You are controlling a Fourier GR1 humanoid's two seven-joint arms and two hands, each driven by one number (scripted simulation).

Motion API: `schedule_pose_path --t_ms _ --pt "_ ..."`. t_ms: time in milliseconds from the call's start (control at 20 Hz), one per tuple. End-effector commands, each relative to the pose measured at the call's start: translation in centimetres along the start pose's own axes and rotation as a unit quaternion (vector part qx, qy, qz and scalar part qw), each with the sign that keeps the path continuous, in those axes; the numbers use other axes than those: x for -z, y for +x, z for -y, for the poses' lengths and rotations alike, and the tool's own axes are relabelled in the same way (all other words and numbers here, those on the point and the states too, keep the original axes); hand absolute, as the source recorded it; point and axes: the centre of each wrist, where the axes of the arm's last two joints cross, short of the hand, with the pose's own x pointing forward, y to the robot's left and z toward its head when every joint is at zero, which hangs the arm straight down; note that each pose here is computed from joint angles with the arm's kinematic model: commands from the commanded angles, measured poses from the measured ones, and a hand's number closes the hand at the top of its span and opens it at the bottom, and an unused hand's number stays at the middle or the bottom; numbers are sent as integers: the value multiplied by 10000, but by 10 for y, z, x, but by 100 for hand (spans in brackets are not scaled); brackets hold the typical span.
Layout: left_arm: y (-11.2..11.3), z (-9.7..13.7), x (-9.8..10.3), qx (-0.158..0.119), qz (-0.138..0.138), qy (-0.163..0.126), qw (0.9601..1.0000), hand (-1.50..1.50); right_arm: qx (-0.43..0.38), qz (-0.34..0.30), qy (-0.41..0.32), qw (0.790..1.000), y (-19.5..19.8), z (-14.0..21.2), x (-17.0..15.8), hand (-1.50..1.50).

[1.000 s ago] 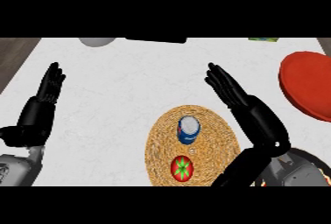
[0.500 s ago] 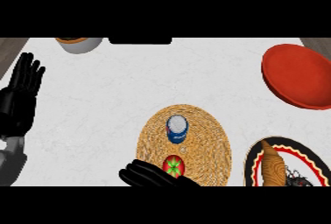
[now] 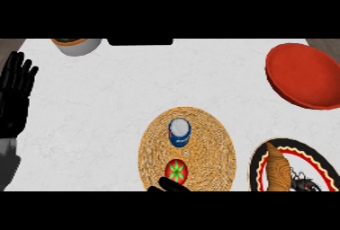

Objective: Pick the tomato from the placemat and place it in the bowl

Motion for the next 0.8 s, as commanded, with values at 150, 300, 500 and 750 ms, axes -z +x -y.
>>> schedule_pose_path --t_ms 150,300,500,750 --pt "-4 -10 3 15 91 -17 10000 0 -1384 -949 1452 9751 18 34 -13 -150" --pt "-14 9 -4 -10 28 -40 10000 0 -1602 -1128 1992 9602 23 45 -10 -150" --pt "-2 -6 6 -11 51 -48 10000 0 -1940 -1302 2609 9367 28 52 -12 -150" --pt "-4 -20 7 -22 38 -71 10000 0 -1858 -1539 2734 9312 21 60 12 -150"
